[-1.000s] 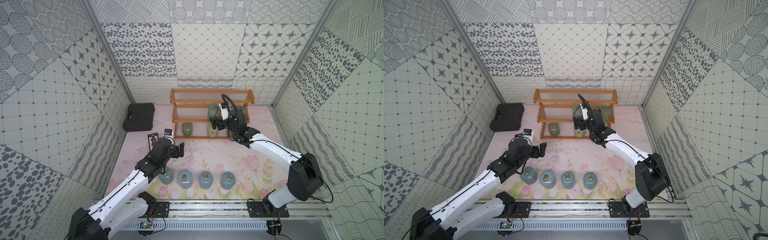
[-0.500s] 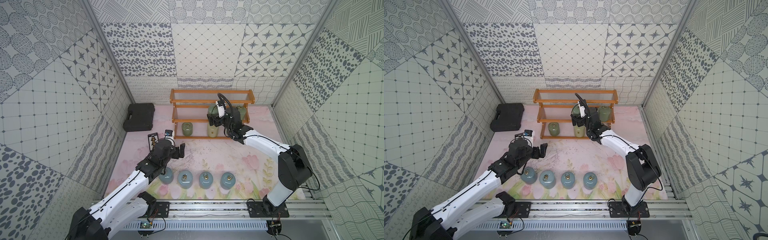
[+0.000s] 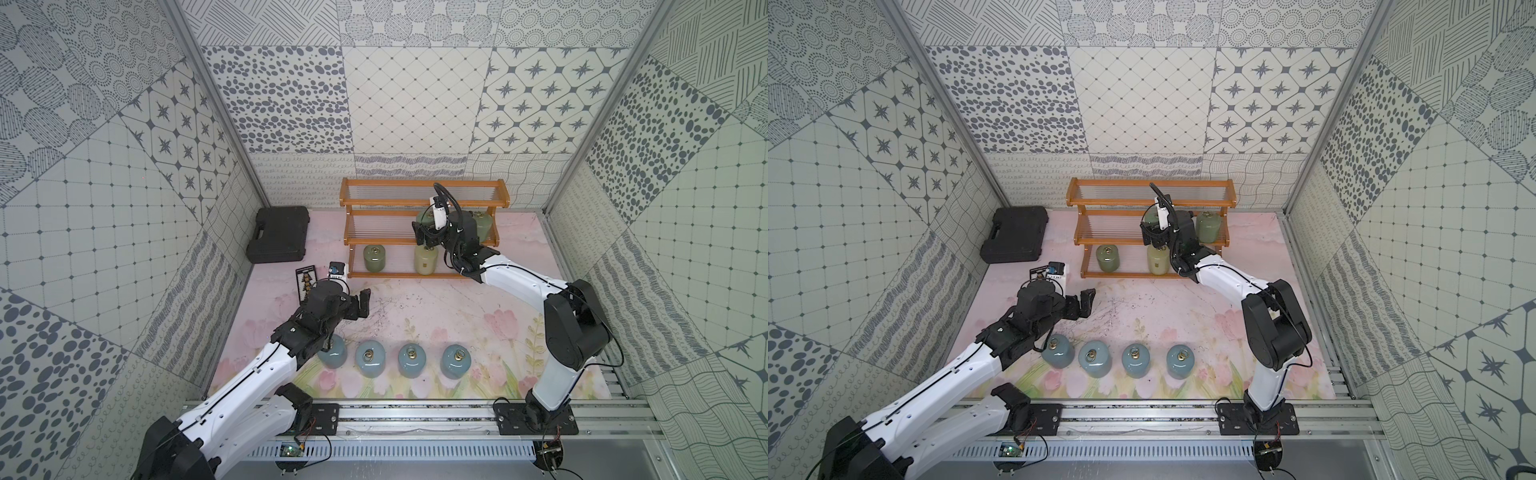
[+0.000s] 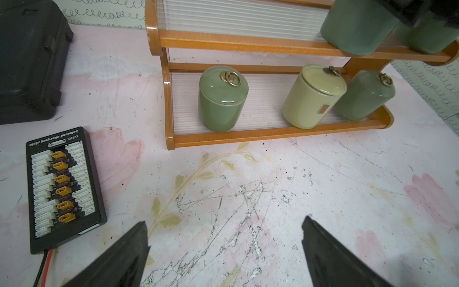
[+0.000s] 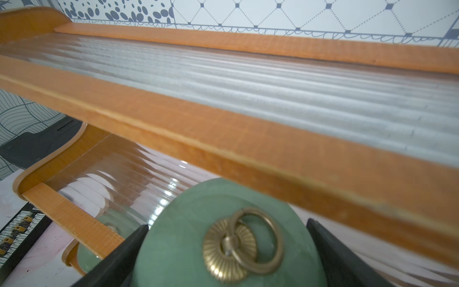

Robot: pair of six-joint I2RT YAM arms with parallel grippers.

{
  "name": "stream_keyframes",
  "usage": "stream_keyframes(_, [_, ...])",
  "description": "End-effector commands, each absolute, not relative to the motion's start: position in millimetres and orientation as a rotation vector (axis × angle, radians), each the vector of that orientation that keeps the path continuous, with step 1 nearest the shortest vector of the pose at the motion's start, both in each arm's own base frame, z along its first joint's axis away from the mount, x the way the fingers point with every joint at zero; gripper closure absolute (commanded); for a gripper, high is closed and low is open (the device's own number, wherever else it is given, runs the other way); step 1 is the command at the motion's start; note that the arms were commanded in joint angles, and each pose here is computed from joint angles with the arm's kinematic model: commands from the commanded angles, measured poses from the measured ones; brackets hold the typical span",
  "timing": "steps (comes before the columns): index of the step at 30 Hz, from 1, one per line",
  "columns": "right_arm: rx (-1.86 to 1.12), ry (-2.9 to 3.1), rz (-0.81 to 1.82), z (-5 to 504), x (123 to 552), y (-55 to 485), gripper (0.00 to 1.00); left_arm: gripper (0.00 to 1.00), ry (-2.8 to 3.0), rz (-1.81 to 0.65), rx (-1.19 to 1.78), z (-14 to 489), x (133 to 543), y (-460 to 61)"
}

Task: Remove the tea canisters from the shelf
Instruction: Pick up the tea canister from the shelf.

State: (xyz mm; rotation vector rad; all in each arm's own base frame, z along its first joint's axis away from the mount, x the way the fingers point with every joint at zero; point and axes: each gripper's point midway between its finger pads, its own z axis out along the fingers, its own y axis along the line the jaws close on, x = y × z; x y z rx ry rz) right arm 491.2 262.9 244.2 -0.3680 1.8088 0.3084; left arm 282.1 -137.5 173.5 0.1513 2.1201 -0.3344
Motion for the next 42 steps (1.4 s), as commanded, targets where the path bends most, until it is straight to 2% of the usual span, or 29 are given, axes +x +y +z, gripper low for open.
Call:
stream_keyframes(1, [-0.352,1.735,0.324,265,502,266,0.0,0.0,2.086,-0.38,0.134,183,283,-141])
stream_keyframes(3, [-0.352,1.736,0.324,264,504,266,0.02,0.0,2.084,-0.377,0.134,184,283,-141])
stream_keyframes(10, [-0.362,1.739,0.348,260,504,269,0.22,0.0,2.081,-0.373,0.133,187,281,-139])
stream_keyframes(15, [-0.382,1.733,0.376,266,498,272,0.29,0.0,2.079,-0.377,0.132,188,280,-139])
stream_keyframes(29, [-0.403,1.69,0.423,296,456,258,0.33,0.0,2.092,-0.401,0.113,181,279,-140])
stream_keyframes(42, [-0.341,1.702,0.391,295,383,217,0.33,0.0,2.092,-0.437,0.131,180,278,-146])
